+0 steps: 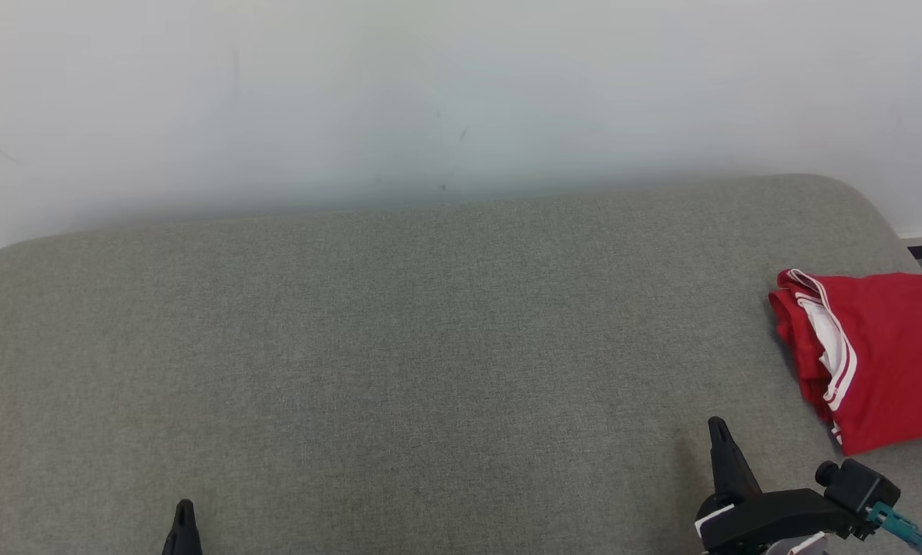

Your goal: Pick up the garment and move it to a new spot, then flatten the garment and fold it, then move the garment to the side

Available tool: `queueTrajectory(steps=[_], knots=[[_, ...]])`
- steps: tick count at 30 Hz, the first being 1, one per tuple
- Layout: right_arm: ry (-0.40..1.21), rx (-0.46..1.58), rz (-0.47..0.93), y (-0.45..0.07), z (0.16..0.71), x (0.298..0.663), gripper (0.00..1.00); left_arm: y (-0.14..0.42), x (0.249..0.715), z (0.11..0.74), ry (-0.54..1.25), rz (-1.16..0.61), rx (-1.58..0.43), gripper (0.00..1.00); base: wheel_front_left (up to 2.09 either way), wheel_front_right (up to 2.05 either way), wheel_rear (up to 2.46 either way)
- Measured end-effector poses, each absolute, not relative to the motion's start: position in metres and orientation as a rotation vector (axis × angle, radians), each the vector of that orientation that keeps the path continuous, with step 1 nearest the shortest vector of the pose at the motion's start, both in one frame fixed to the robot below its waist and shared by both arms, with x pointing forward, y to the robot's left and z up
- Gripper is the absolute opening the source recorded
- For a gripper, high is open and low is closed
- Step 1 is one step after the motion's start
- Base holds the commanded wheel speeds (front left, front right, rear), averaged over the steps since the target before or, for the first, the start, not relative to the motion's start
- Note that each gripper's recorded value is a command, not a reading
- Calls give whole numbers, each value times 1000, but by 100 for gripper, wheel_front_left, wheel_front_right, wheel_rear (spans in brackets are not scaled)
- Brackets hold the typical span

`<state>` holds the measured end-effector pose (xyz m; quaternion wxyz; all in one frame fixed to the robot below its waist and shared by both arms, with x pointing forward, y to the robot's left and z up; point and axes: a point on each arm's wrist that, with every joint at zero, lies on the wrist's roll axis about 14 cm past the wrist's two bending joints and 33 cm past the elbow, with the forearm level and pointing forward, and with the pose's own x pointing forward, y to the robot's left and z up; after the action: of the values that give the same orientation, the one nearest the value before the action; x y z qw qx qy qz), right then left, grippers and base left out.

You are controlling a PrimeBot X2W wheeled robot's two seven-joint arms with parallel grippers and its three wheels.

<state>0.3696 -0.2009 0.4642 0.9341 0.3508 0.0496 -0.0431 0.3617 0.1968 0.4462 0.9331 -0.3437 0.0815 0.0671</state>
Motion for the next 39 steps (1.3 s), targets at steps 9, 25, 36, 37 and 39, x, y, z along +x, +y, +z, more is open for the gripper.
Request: queueTrajectory(steps=[9, 25, 36, 37, 39], knots=[[91, 840, -95, -202, 469, 372, 0, 197, 365, 451, 157, 137, -830, 0, 0, 0, 0], [71, 1034, -95, -204, 476, 376, 0, 196, 372, 462, 128, 122, -1029, 0, 0, 0, 0], [59, 1142, -87, -204, 481, 378, 0, 196, 375, 469, 113, 109, -1141, 0, 0, 0, 0], [56, 1152, -87, -204, 482, 379, 0, 196, 376, 469, 110, 107, -1150, 0, 0, 0, 0], [56, 1171, -83, -204, 483, 379, 0, 196, 376, 470, 109, 103, -1168, 0, 0, 0, 0]])
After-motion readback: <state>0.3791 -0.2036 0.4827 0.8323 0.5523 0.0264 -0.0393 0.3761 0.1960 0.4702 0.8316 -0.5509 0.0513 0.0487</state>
